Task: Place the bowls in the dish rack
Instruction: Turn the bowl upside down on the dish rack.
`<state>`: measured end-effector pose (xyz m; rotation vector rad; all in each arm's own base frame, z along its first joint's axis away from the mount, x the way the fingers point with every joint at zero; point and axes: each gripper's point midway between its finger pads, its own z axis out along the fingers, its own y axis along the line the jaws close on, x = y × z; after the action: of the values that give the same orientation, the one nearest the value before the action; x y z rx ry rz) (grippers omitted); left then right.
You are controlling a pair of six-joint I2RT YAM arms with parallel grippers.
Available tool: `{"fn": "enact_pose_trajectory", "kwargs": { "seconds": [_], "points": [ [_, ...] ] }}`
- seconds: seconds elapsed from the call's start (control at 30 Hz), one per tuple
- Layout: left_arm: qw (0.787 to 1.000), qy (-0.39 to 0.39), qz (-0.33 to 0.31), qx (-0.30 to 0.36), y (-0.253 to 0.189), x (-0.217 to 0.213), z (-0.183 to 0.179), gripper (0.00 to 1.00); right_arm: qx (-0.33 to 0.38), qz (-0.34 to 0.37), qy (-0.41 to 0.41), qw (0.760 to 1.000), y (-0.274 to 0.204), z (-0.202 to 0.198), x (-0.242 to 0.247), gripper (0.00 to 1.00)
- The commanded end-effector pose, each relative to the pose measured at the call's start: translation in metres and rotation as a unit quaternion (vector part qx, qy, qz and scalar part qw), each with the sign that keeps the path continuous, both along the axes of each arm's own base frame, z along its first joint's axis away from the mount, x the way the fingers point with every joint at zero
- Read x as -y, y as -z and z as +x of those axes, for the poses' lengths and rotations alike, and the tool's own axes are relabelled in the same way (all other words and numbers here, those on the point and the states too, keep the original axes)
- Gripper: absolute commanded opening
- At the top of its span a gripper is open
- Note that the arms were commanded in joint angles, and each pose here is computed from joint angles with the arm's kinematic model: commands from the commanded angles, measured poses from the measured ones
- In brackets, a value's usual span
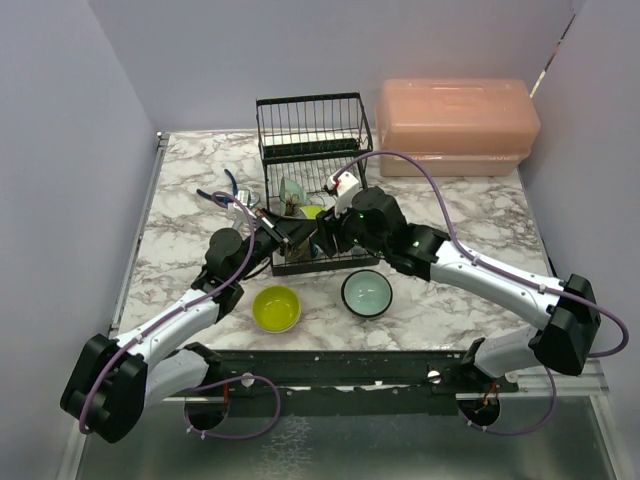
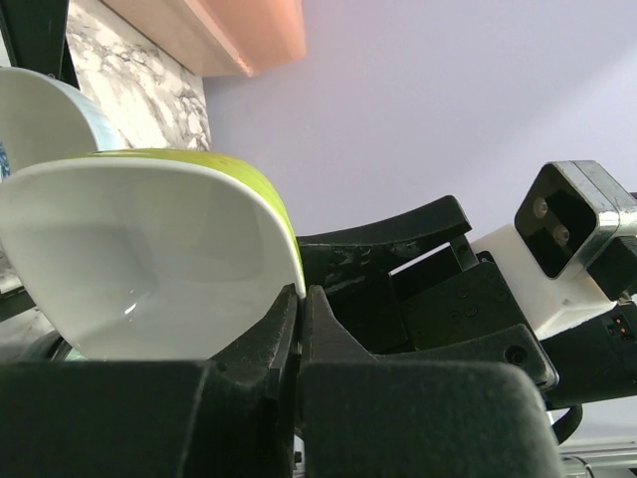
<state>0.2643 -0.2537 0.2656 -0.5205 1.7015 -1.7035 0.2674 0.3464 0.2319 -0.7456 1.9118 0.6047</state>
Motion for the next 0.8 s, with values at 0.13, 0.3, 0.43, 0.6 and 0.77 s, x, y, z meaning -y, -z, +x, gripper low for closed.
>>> {"fn": "enact_pose_trajectory", "kwargs": {
  "seconds": [0.13,0.3,0.43,0.6,0.77],
  "points": [
    [1.0,-0.004,-0.008,0.016,-0.014,-0.001,0.004,0.19,-0.027,0.037,-0.03,0.998,-0.011,-0.017,-0.02,0.01],
    [1.0,-0.006,-0.005,0.014,-0.011,-0.004,0.004,0.44,-0.022,0.034,-0.003,0.999,-0.014,-0.011,-0.012,0.0],
    [1.0,-0.01,-0.002,0.012,-0.01,-0.007,0.005,0.56,-0.01,0.024,0.013,1.0,-0.017,-0.007,-0.003,0.0],
    [1.0,-0.007,0.003,0.01,-0.009,-0.01,0.005,0.68,-0.019,0.021,0.031,0.999,-0.014,0.001,0.009,0.01],
    [1.0,-0.009,0.013,0.005,-0.003,-0.017,0.004,0.83,-0.044,0.041,0.036,0.998,-0.012,0.01,0.023,0.0]
  ]
}}
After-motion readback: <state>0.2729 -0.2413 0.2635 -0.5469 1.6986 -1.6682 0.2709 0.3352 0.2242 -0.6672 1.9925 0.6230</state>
